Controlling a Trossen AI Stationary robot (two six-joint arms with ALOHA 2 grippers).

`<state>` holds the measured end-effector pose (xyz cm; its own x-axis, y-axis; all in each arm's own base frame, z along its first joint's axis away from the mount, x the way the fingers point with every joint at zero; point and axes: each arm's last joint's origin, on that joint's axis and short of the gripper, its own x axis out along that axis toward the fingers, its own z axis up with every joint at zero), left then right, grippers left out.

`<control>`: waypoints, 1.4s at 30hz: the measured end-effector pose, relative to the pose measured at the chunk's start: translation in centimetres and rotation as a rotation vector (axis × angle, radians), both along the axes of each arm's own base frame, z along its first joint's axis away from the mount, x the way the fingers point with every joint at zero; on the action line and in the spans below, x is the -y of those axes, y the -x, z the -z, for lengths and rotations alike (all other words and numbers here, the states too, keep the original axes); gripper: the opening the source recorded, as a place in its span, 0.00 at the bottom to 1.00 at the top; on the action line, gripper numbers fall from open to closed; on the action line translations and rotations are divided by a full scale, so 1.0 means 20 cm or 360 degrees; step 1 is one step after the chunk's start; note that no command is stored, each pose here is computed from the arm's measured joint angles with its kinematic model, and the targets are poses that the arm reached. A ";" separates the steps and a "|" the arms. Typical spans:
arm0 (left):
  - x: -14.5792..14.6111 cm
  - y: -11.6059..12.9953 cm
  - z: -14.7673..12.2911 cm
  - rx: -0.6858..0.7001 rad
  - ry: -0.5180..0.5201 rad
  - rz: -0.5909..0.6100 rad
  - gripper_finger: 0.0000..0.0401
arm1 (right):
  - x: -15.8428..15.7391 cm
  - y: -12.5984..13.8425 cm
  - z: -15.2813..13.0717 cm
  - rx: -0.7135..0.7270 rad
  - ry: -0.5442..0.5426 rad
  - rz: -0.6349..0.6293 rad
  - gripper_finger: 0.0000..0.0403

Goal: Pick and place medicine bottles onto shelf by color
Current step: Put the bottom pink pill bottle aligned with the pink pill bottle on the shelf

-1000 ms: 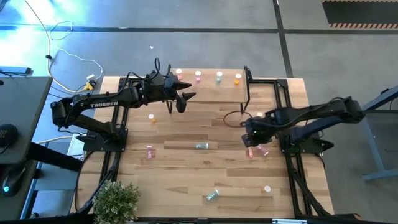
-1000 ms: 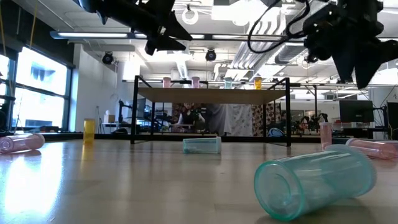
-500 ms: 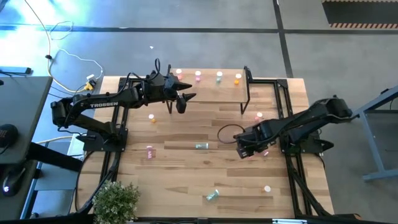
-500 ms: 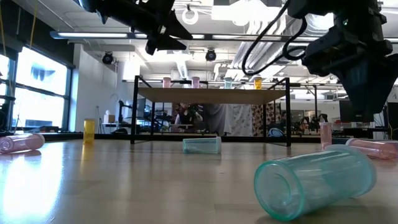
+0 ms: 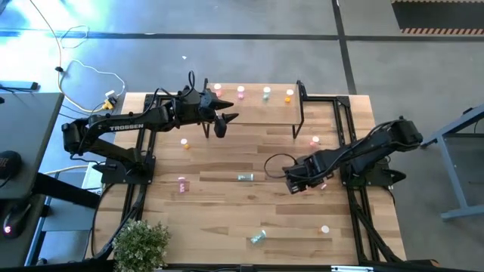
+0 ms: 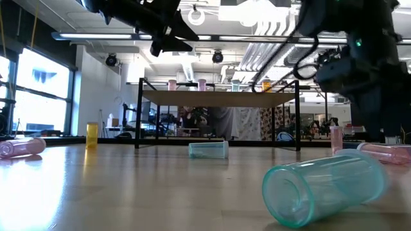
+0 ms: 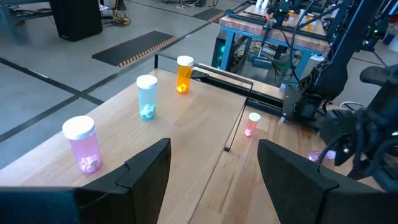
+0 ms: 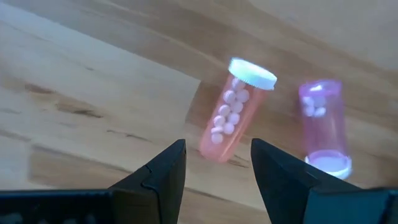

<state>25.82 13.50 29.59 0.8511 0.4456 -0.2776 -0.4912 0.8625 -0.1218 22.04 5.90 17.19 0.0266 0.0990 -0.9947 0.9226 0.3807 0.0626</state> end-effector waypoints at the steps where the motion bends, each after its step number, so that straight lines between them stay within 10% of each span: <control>1: 0.00 0.00 0.00 0.0000 0.0000 0.0000 0.58 | 0.00 0.01 0.03 0.0006 -0.0022 0.0016 0.43; 13: 0.00 0.00 0.00 0.0003 -0.0002 0.0000 0.58 | 0.01 0.06 0.14 0.0118 -0.0074 0.0110 0.42; 27: 0.00 0.00 0.01 -0.0044 0.0013 0.0043 0.58 | 0.00 0.06 0.16 0.0160 -0.0123 0.0086 0.18; 42: 0.09 0.03 0.08 -0.0181 0.0428 0.0639 0.58 | 0.07 -0.26 -0.11 0.1012 0.0022 -0.0436 0.21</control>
